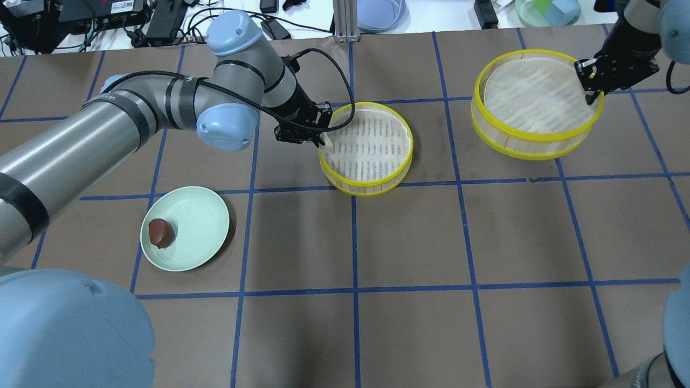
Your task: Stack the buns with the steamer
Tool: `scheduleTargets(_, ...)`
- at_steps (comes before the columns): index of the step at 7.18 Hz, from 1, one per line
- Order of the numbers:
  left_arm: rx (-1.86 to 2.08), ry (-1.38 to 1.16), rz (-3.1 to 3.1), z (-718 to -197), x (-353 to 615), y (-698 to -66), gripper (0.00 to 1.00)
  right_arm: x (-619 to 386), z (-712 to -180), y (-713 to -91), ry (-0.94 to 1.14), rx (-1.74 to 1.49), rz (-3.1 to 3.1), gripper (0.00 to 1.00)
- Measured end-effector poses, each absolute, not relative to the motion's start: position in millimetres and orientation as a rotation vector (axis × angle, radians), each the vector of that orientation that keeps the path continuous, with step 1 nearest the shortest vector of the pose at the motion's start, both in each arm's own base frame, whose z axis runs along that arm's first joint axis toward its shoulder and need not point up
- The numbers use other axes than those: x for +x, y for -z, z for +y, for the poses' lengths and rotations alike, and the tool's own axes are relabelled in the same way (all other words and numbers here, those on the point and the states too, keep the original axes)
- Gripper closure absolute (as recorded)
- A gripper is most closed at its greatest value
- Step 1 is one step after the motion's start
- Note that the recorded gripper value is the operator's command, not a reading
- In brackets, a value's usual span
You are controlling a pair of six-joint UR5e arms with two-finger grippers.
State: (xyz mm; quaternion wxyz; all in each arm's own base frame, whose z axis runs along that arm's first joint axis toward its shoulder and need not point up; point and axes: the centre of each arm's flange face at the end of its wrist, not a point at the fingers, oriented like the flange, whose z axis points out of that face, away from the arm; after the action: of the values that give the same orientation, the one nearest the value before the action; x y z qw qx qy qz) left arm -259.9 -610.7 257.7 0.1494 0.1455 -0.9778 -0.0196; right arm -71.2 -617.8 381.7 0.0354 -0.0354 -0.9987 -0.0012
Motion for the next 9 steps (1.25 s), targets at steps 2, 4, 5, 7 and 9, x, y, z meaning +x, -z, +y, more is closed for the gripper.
scheduleTargets(2, 0.399, 0.065, -2.812, -605.3, -272.9, -254.4, 1.00, -55.8, -617.7, -383.9, -0.005, -0.098, -3.063, 1.00)
scheduleTargets(4, 0.393, 0.070, -2.812, -603.5, -276.9, -252.9, 0.30, -48.9, -614.0, -396.5, -0.045, -0.100, -3.056, 1.00)
scheduleTargets(5, 0.393, 0.075, -2.812, -602.6, -277.0, -251.6, 0.01, -46.5, -613.0, -399.0, -0.052, -0.100, -3.059, 1.00)
scheduleTargets(7, 0.399, 0.070, -2.810, -603.3, -277.5, -254.0, 0.00, -44.6, -612.8, -399.8, -0.055, -0.102, -3.063, 1.00)
scheduleTargets(9, 0.437, 0.070, -2.798, -604.3, -278.2, -257.8, 0.02, -44.3, -612.9, -400.5, -0.060, -0.103, -3.062, 1.00)
